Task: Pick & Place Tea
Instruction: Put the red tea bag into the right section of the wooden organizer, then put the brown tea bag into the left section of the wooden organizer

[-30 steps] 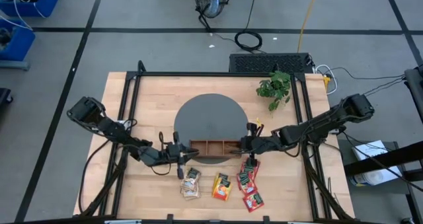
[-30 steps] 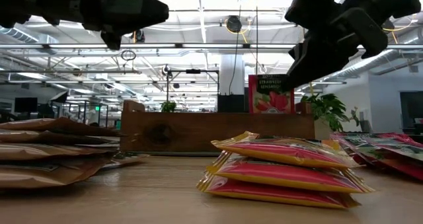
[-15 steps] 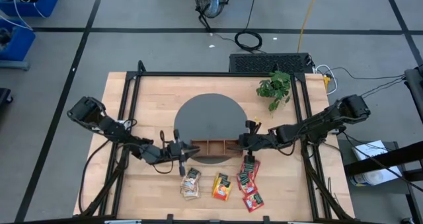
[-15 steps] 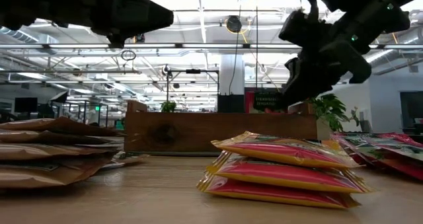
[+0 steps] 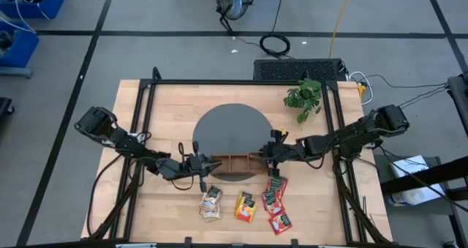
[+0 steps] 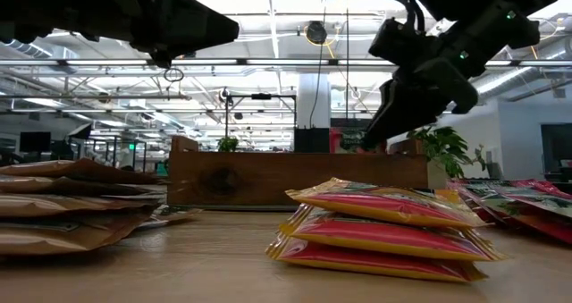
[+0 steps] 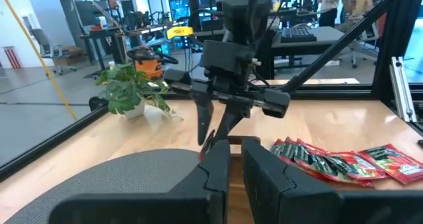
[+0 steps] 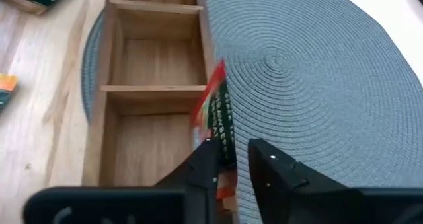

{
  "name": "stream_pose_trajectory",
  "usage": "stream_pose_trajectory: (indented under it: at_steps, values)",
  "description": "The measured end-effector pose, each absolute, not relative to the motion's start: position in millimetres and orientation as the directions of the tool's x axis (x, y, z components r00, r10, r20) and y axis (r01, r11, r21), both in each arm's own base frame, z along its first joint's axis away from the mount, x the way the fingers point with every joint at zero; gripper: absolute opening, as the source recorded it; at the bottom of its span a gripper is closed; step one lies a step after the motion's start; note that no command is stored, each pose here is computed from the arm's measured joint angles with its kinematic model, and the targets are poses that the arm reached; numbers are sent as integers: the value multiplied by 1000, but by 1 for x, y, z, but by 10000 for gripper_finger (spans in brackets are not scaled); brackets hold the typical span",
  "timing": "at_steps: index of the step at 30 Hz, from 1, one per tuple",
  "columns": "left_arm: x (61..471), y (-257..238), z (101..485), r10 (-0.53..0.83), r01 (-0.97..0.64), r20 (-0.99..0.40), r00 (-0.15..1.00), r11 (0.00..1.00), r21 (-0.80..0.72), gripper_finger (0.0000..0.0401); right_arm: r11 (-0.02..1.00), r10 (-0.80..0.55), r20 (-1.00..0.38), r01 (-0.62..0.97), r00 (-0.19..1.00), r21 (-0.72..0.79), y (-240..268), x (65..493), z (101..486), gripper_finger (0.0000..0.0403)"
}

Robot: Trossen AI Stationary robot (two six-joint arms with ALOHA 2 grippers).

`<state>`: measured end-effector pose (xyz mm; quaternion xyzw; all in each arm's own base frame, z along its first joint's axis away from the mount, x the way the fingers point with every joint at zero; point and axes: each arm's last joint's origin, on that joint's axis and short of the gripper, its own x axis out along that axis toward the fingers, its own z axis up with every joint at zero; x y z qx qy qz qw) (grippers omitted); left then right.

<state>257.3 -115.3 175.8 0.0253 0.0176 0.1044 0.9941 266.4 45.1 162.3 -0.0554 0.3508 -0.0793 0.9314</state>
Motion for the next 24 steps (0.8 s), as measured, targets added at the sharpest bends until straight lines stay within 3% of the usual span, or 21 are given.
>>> stream_pose_trajectory:
  at_steps: [9, 12, 15, 20, 24]
  values:
    - [256, -118, 174, 196, -194, -48, 979, 980, 43, 47, 936, -335, -560, 202, 758, -288, 41, 270, 168, 136]
    - [253, -125, 170, 126, -122, -82, 989, 991, 49, 47, 939, -323, -538, 194, 779, -283, 42, 270, 173, 140]
    - [249, -135, 169, 47, -42, -90, 995, 998, 50, 47, 965, -231, -506, 130, 831, -226, 50, 269, 183, 141]
    - [241, -148, 171, -69, 63, -102, 992, 996, -70, 47, 990, 95, -403, -130, 911, -61, 75, 271, 198, 141]
    - [239, -160, 160, -87, 51, -253, 964, 988, -148, 47, 957, 273, -344, -291, 898, 1, 97, 274, 196, 141]
